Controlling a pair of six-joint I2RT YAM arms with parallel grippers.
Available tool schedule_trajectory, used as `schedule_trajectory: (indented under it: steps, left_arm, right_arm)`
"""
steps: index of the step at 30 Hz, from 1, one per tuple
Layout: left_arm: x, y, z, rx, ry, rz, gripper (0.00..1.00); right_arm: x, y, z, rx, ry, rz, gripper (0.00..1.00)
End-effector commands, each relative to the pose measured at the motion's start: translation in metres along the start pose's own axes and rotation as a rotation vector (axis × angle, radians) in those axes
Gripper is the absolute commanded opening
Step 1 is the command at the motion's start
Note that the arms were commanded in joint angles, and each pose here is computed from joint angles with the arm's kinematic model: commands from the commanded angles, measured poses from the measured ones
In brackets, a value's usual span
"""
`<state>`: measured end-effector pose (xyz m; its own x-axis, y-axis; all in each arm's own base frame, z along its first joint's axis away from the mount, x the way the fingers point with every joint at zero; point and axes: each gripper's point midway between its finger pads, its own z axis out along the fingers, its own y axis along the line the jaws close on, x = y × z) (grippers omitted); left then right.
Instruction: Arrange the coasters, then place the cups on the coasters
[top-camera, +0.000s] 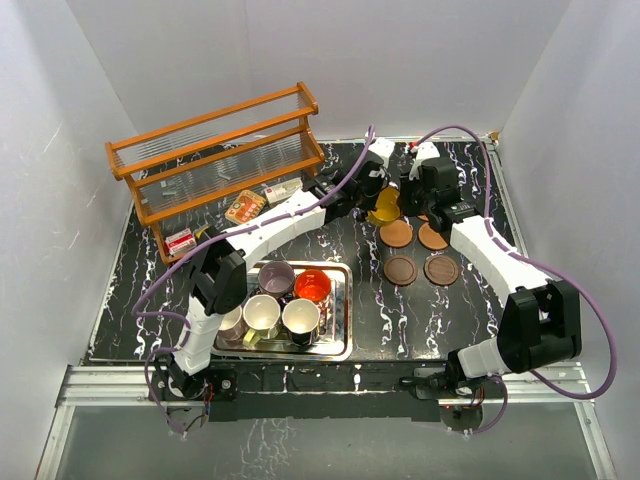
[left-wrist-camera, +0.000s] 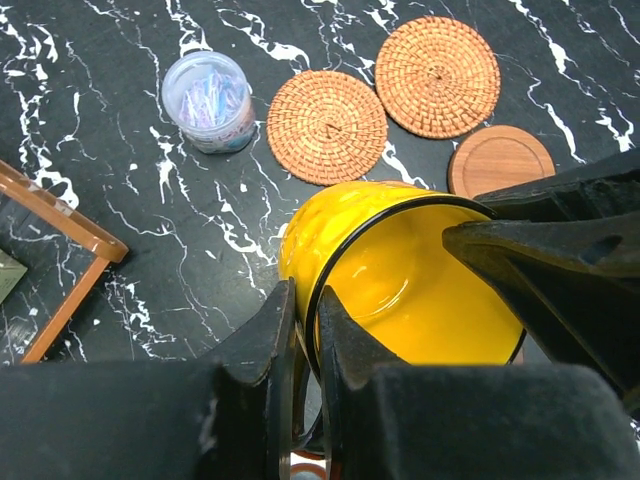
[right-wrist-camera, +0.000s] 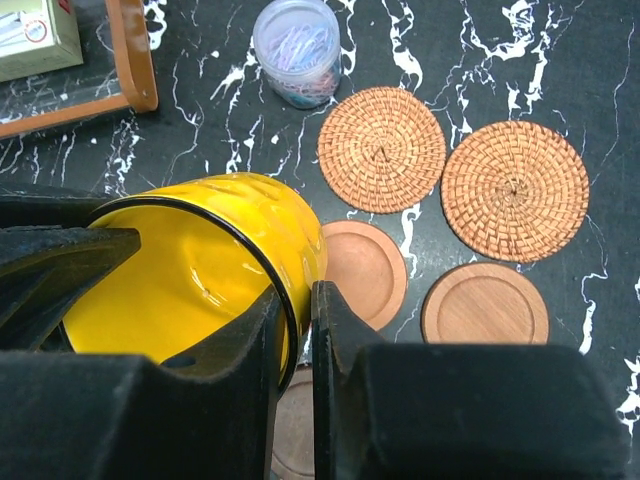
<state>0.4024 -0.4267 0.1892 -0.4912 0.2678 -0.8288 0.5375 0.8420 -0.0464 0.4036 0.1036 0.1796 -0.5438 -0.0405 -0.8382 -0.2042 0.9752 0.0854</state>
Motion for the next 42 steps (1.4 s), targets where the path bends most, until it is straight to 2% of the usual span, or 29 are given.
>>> schedule_trajectory:
  steps: [1,4,8,10,14,20,21,23,24,33,42]
  left_arm:
    - [-0.044,-0.028,-0.046,0.181,-0.107,0.031,0.10]
    - [-0.043,-0.036,-0.054,0.246,-0.111,0.058,0.23]
    - [-0.043,-0.036,-0.067,0.307,-0.114,0.079,0.48]
    - [-0.042,-0.031,-0.072,0.332,-0.104,0.069,0.57]
    - [-0.035,-0.020,-0.087,0.398,-0.069,0.048,0.68]
    - [-0.001,0.008,-0.105,0.447,0.026,0.108,0.78]
    - [0.006,0.009,-0.110,0.485,0.043,0.106,0.82]
    - [0.015,0.016,-0.117,0.539,0.062,0.084,0.96]
    - [0.020,0.020,-0.119,0.554,0.071,0.072,0.98]
    - [0.024,0.022,-0.131,0.621,0.073,0.099,0.99]
    - [0.031,0.020,-0.128,0.641,0.085,0.107,0.99]
  right_arm:
    - [-0.041,-0.041,-0.004,0.136,-0.114,-0.027,0.00]
    - [-0.045,-0.049,-0.005,0.138,-0.106,-0.069,0.00]
    - [-0.044,-0.072,-0.007,0.152,-0.084,-0.082,0.00]
    - [-0.044,-0.085,-0.008,0.168,-0.079,-0.096,0.00]
    - [-0.046,-0.119,-0.007,0.197,-0.058,-0.120,0.00]
    - [-0.051,-0.160,0.006,0.191,0.019,-0.227,0.00]
    - [-0.052,-0.164,0.008,0.178,0.034,-0.243,0.00]
    - [-0.054,-0.170,0.012,0.159,0.061,-0.271,0.00]
    - [-0.055,-0.173,0.014,0.149,0.072,-0.289,0.00]
    - [-0.046,-0.175,0.048,-0.009,0.173,-0.382,0.00]
    - [-0.037,-0.170,0.074,-0.128,0.214,-0.410,0.00]
